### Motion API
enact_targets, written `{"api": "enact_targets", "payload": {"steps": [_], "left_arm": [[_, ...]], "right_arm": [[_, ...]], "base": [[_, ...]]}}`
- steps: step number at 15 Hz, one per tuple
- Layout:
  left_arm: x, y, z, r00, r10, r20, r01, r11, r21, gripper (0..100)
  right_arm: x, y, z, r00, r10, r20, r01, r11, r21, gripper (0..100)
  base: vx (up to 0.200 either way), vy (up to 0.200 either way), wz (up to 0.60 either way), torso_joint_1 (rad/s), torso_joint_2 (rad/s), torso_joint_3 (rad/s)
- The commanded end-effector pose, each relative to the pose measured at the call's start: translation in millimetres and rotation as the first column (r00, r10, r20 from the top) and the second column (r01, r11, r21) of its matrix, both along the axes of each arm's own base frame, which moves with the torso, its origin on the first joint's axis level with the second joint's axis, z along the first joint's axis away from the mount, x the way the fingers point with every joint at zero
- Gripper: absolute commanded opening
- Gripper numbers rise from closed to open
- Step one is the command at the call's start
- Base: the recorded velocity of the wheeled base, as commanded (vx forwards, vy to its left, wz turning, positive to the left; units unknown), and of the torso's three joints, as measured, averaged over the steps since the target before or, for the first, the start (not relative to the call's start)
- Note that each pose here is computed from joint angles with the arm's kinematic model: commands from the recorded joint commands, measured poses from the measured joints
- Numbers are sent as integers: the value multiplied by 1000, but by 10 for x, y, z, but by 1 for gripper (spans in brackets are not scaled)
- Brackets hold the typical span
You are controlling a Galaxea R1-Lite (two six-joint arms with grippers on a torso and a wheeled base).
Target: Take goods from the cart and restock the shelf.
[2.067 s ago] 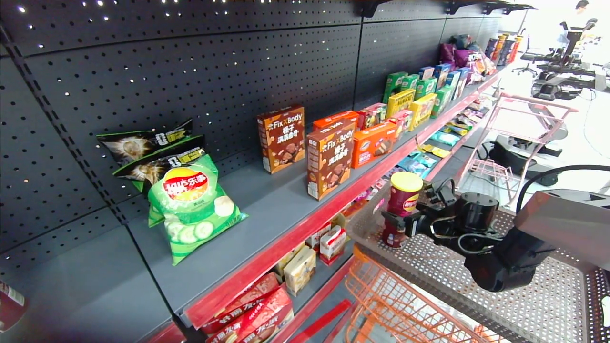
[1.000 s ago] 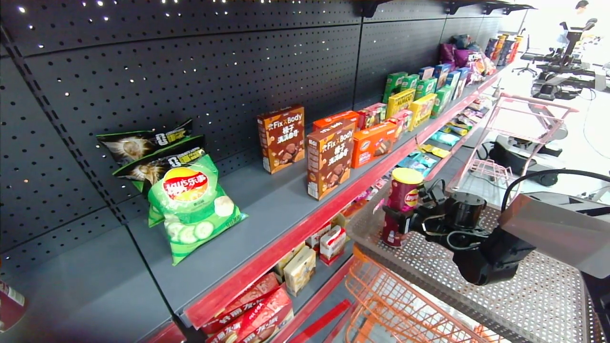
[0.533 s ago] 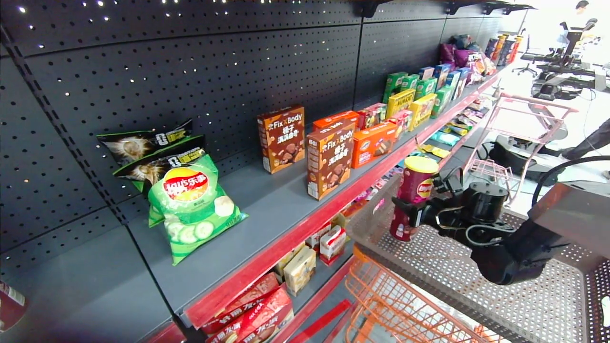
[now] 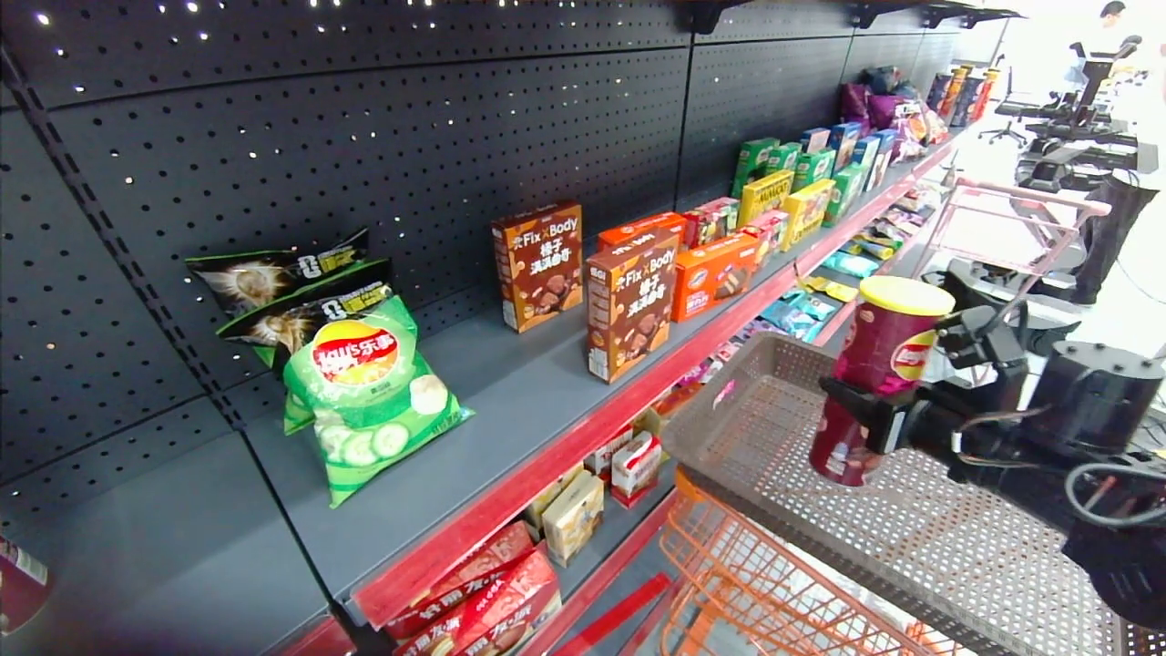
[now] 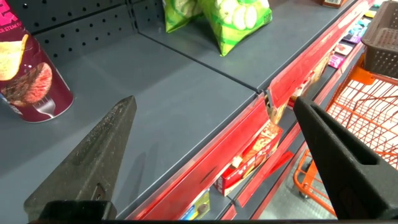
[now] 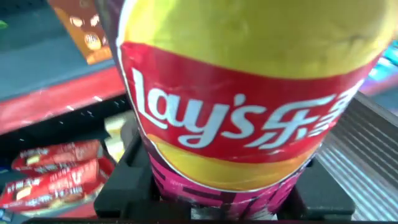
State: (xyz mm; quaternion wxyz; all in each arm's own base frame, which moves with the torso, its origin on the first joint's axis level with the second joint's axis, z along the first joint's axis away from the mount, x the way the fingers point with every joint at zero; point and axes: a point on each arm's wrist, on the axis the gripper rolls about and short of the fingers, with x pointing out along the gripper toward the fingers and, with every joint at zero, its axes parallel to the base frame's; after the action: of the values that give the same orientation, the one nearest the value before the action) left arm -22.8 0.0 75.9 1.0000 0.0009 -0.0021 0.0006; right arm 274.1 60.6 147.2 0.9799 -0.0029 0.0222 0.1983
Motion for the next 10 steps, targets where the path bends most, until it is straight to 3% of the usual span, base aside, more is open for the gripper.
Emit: {"api": "enact_targets", "payload": {"steps": [1, 2, 3, 6, 10], "left_arm": [[0, 0, 0, 1000, 0, 0, 0, 1000, 0, 100], [0, 0, 0, 1000, 0, 0, 0, 1000, 0, 100], [0, 0, 0, 1000, 0, 0, 0, 1000, 0, 100], [0, 0, 0, 1000, 0, 0, 0, 1000, 0, 100], [0, 0, 0, 1000, 0, 0, 0, 1000, 0, 100]], "right_arm": [[-643, -170, 191, 997, -69, 46, 69, 998, -2, 0], [-643, -170, 191, 997, -69, 46, 69, 998, -2, 0], [-1008, -258, 365, 993, -83, 79, 83, 997, 5, 0], [-1434, -338, 469, 994, -84, 64, 86, 996, -25, 0], [-1693, -405, 532, 986, -152, 63, 154, 987, -42, 0]], "base": [[0, 0, 0, 0, 0, 0], [0, 0, 0, 0, 0, 0], [0, 0, 0, 0, 0, 0], [0, 0, 0, 0, 0, 0], [0, 0, 0, 0, 0, 0]]}}
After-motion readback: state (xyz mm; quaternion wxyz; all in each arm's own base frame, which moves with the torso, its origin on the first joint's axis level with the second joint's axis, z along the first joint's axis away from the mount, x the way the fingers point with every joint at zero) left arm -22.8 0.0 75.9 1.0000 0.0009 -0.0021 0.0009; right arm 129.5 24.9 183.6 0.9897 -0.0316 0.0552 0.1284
